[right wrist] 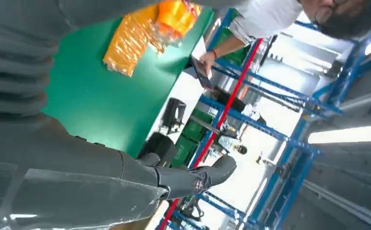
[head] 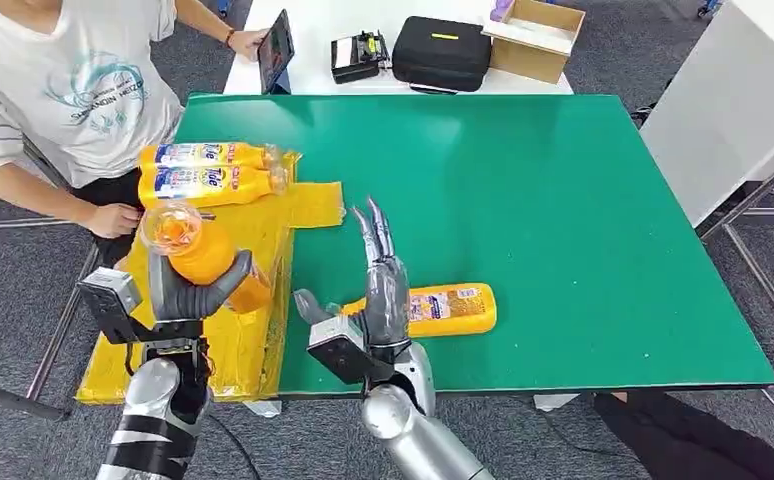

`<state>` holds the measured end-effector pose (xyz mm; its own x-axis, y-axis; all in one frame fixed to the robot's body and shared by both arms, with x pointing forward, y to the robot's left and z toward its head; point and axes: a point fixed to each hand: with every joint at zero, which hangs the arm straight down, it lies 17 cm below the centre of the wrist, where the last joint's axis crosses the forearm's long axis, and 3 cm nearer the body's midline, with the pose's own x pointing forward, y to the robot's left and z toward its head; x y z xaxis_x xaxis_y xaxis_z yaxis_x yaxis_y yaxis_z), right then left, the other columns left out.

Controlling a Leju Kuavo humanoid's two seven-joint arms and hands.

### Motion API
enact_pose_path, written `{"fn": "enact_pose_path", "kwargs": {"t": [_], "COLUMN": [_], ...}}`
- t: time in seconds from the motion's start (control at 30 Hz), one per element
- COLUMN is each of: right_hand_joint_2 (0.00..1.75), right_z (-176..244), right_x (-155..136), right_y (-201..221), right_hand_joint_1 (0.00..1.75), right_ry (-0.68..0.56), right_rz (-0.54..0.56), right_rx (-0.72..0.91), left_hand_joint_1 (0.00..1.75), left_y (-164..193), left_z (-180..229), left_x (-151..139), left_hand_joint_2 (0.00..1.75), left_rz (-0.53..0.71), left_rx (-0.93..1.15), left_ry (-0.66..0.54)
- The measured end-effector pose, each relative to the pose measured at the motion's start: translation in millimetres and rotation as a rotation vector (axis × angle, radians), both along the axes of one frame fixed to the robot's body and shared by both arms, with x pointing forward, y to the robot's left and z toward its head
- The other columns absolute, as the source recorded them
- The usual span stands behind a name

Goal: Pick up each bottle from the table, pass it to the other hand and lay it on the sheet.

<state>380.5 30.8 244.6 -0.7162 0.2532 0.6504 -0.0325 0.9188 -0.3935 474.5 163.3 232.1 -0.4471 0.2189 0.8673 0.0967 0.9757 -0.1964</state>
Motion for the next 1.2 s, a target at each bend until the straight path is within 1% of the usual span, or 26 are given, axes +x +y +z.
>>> {"fn": "enact_pose_path", "kwargs": {"t": [0.07, 0.13, 0.17, 0.2, 0.3, 0.33, 0.4, 0.57, 0.67, 0.73, 0.8, 0.87, 0.93, 1.03, 1.1, 1.2], "right_hand_joint_2": [0.0, 0.0, 0.0, 0.0, 0.0, 0.0, 0.0, 0.0, 0.0, 0.0, 0.0, 0.0, 0.0, 0.0, 0.0, 0.0], "right_z": [4, 8, 12, 14, 34, 42, 57, 75, 85, 91, 95, 98, 98, 97, 96, 92], "right_x": [0, 0, 0, -1, -6, -8, -12, -19, -24, -26, -28, -30, -30, -31, -31, -31], "right_y": [-4, -10, -14, -18, -37, -43, -52, -64, -68, -71, -73, -73, -72, -69, -66, -62], "right_hand_joint_1": [0.0, 0.0, 0.0, 0.0, 0.0, 0.0, 0.0, 0.0, 0.0, 0.0, 0.0, 0.0, 0.0, 0.0, 0.0, 0.0], "right_ry": [-0.002, 0.002, 0.003, 0.0, -0.048, -0.067, -0.097, -0.137, -0.163, -0.176, -0.183, -0.189, -0.181, -0.178, -0.171, -0.154], "right_rz": [-0.003, -0.004, -0.004, -0.004, -0.012, -0.016, -0.024, -0.033, -0.034, -0.033, -0.031, -0.026, -0.02, -0.007, 0.003, 0.029], "right_rx": [0.027, 0.072, 0.103, 0.126, 0.238, 0.261, 0.3, 0.349, 0.366, 0.381, 0.391, 0.394, 0.399, 0.397, 0.393, 0.387], "left_hand_joint_1": [1.75, 1.75, 1.75, 1.75, 1.75, 1.75, 1.75, 1.75, 1.75, 1.75, 1.75, 1.75, 1.75, 1.75, 1.75, 1.75], "left_y": [9, 26, 36, 42, 52, 53, 52, 58, 53, 49, 40, 37, 29, 27, 28, 30], "left_z": [1, 6, 11, 17, 37, 42, 38, 31, 16, 2, -16, -32, -57, -91, -115, -142], "left_x": [1, 3, 4, 4, 12, 18, 27, 43, 59, 69, 78, 83, 90, 92, 89, 82], "left_hand_joint_2": [1.75, 1.75, 1.75, 1.75, 1.75, 1.75, 1.75, 1.75, 1.75, 1.75, 1.75, 1.75, 1.75, 1.75, 1.75, 1.75], "left_rz": [0.04, 0.128, 0.191, 0.245, 0.44, 0.475, 0.51, 0.535, 0.563, 0.555, 0.517, 0.482, 0.397, 0.28, 0.197, 0.104], "left_rx": [-0.011, 0.004, 0.049, 0.101, 0.433, 0.511, 0.643, 0.723, 0.912, 1.033, 1.143, 1.21, 1.294, 1.377, 1.417, 1.469], "left_ry": [-0.005, -0.03, -0.056, -0.084, -0.175, -0.196, -0.216, -0.198, -0.186, -0.173, -0.158, -0.137, -0.092, -0.028, 0.012, 0.036]}}
